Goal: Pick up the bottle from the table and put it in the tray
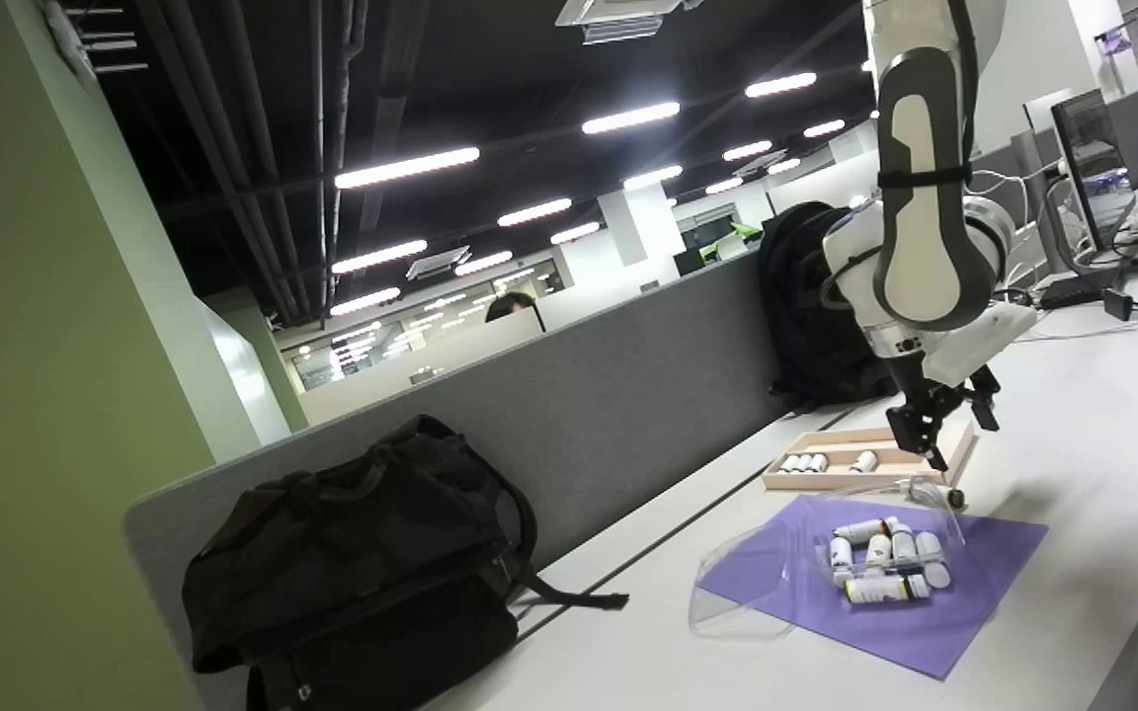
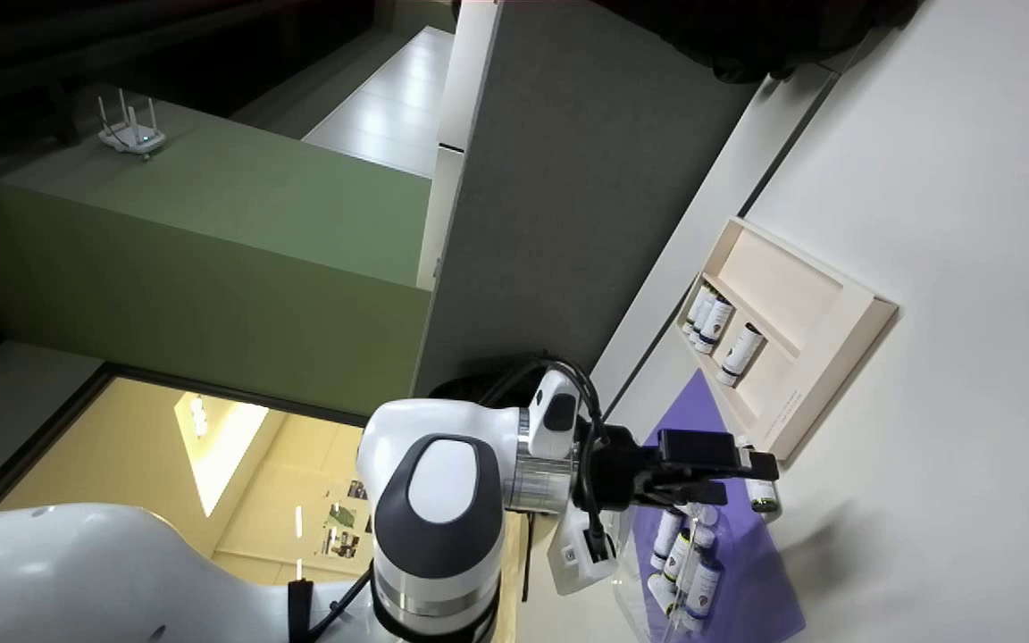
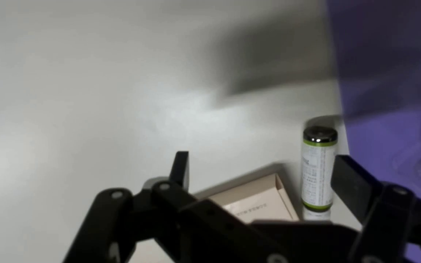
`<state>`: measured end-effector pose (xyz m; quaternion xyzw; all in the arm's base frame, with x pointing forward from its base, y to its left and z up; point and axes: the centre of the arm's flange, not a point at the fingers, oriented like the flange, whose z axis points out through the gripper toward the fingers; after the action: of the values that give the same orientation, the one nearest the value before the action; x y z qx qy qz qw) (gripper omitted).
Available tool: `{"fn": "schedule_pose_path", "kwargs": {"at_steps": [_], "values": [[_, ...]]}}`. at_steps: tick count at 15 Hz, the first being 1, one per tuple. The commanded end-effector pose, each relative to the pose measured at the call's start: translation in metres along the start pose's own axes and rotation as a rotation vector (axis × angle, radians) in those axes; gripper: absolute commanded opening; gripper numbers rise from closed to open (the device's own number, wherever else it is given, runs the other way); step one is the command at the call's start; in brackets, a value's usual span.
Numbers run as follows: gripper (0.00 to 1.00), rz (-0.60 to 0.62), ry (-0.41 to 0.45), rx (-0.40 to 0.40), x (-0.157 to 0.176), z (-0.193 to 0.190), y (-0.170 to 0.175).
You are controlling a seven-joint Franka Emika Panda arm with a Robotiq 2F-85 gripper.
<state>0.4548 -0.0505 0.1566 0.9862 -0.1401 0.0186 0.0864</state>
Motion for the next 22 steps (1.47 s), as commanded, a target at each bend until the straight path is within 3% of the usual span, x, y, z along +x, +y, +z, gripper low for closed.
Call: {"fn": "schedule_pose_path", "kwargs": {"at_steps": [1,8,10,14,17,22], "values": [[1.0,0.042,0.006,0.017,-0.009,0.004,-0.008],[1.0,0.237,-0.003,0.26,-0.019,0.015,-0.011],[1.0,0.28,-0.015,0.293,-0.019,0.016,-0.012],[1.0,0.317,-0.022,0.287,-0.009,0.012,-0.001],[1.0,0.19,-0.006,0.225,-0.002,0.008,0.004],[1.0,0.18,0.004,0.208,-0.008,0.014,0.008]]}}
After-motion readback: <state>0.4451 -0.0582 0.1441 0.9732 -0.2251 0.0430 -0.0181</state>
